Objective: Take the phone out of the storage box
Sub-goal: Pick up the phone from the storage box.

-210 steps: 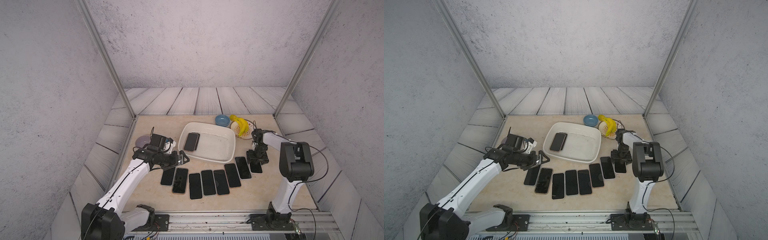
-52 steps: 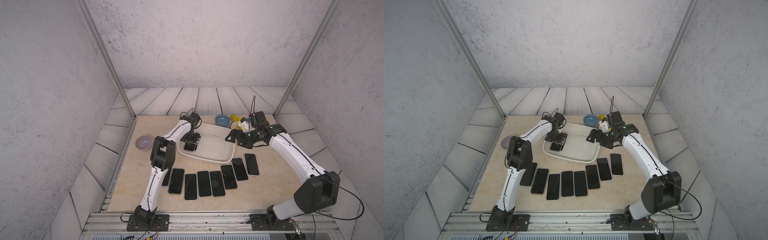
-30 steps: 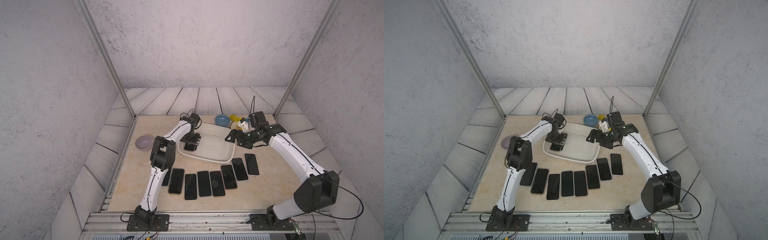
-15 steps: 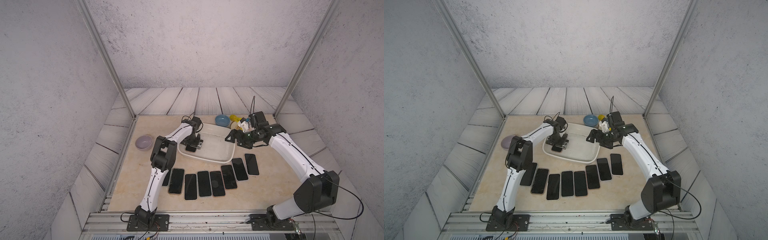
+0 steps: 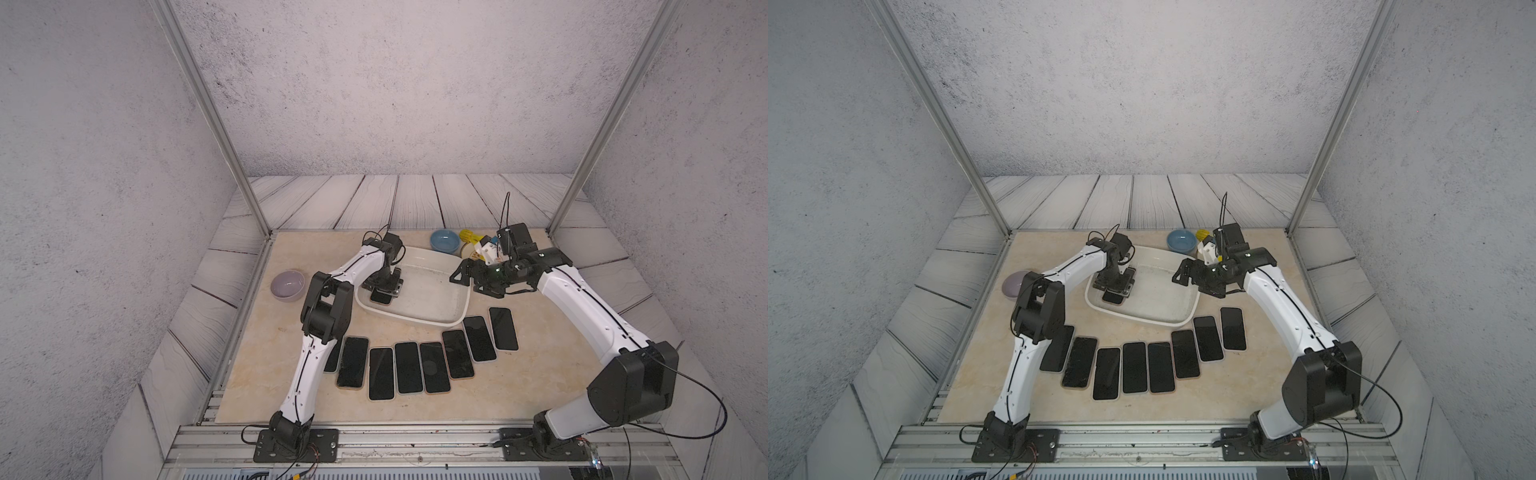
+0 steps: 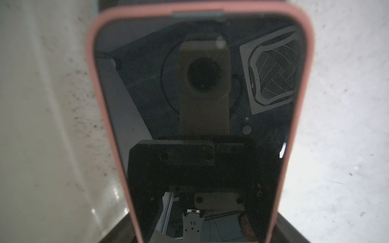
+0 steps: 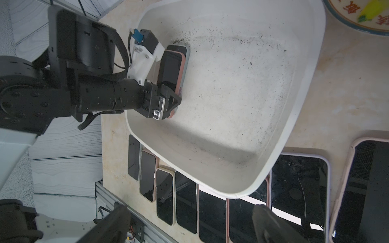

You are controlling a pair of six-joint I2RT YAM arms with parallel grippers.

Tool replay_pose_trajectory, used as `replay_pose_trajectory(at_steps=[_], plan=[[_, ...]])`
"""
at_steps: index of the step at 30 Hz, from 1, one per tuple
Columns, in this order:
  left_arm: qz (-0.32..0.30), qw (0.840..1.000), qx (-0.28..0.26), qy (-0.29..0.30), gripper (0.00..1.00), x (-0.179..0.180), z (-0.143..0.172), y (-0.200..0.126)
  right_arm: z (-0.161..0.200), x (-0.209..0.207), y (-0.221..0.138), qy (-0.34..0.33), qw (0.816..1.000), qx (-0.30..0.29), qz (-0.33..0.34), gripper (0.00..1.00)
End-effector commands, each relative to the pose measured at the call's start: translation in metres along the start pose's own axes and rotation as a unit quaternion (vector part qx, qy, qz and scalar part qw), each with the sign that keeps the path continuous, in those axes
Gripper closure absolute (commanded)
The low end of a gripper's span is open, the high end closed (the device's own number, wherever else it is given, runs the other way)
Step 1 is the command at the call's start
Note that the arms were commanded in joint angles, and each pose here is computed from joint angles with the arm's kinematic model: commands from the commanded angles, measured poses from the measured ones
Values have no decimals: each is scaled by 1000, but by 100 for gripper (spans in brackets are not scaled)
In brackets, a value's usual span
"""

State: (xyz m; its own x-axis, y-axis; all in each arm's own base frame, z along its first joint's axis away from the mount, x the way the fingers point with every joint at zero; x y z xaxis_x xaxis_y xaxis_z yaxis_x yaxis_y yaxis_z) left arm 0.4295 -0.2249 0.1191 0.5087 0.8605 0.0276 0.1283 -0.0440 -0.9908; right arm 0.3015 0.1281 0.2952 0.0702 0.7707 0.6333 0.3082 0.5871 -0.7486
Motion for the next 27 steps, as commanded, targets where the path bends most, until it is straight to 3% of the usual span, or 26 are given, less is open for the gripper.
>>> replay_pose_trajectory(at_steps=[1,7,27], plan=[[1,1000,9,4,41,-2,8,-23,4,-2,2,6,1000,7,-5,4],[19,1000,-11,1,49,-4,5,-44,6,-3,3,7,1000,6,-7,4],[134,985,-94,-51,53,-18,11,-117,5,-4,7,6,1000,4,-15,4]])
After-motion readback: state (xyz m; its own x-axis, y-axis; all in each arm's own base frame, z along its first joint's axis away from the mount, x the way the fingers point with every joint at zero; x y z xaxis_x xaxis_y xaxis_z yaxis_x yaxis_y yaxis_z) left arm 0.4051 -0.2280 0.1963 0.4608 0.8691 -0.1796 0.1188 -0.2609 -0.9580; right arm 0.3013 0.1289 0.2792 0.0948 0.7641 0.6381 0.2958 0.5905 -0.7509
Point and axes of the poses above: each gripper's point midway between its finger pads, its own y axis out along the fingers, its own x axis along the line the jaws close on, z = x × y, the point moved 10 cm from there along -y, back along the fingers, and after that the axes turned 10 degrees about y, right-handed, at the moved point
